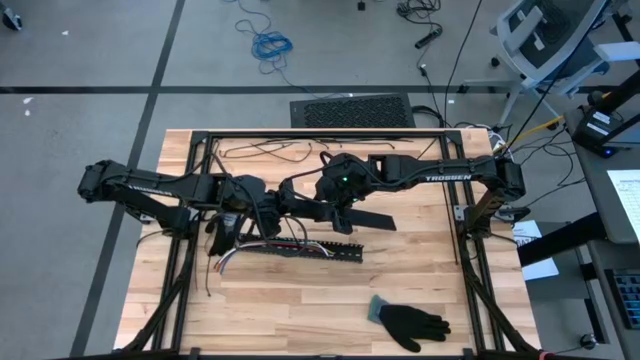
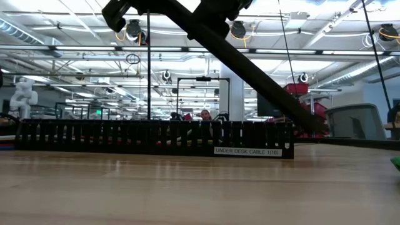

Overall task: Ziptie cables
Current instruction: Close the cable duct with the cable duct cover

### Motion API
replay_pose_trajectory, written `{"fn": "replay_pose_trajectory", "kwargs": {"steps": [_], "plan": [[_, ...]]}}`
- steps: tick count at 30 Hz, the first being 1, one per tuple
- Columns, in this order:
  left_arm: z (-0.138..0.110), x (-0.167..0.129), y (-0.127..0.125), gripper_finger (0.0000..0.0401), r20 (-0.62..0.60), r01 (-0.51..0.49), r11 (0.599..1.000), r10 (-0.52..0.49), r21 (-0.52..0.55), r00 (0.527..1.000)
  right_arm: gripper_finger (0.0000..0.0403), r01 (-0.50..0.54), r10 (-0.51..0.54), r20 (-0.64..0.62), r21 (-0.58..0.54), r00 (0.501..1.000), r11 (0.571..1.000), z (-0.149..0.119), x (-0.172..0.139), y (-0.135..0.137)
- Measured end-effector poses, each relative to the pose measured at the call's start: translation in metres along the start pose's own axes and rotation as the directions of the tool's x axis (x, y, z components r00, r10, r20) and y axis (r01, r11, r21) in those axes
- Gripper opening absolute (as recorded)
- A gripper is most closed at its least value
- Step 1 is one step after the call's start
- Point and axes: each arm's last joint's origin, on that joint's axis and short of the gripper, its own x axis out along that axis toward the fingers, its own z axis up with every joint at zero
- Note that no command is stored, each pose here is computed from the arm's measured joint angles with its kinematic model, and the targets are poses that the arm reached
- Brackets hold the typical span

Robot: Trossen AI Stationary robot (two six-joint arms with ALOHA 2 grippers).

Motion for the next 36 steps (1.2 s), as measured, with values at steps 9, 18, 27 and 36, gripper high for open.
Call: {"fn": "replay_pose_trajectory", "kwargs": {"steps": [9,18,27,36], "plan": [[0.001,0.0,0.002,0.0042,0.015,-0.013,0.999,0.014,-0.052,1.0,0.0222,-0.005,0.005,0.001,0.0,1.0,1.0,0.0,0.0,0.0],[0.001,-0.001,0.002,0.0074,0.023,-0.016,0.996,0.018,-0.089,1.0,0.0223,-0.003,0.003,-0.002,0.0,1.0,1.0,0.0,0.001,0.0],[-0.003,-0.015,0.006,0.0096,-0.045,-0.064,0.972,0.055,-0.225,0.997,0.022,0.001,-0.001,-0.002,-0.002,1.0,1.0,0.0,0.0,0.0],[-0.012,-0.043,0.0,0.0096,-0.178,-0.091,0.904,0.017,-0.418,0.984,0.0217,-0.003,0.002,-0.067,-0.009,0.998,1.0,-0.007,0.0,0.0]]}}
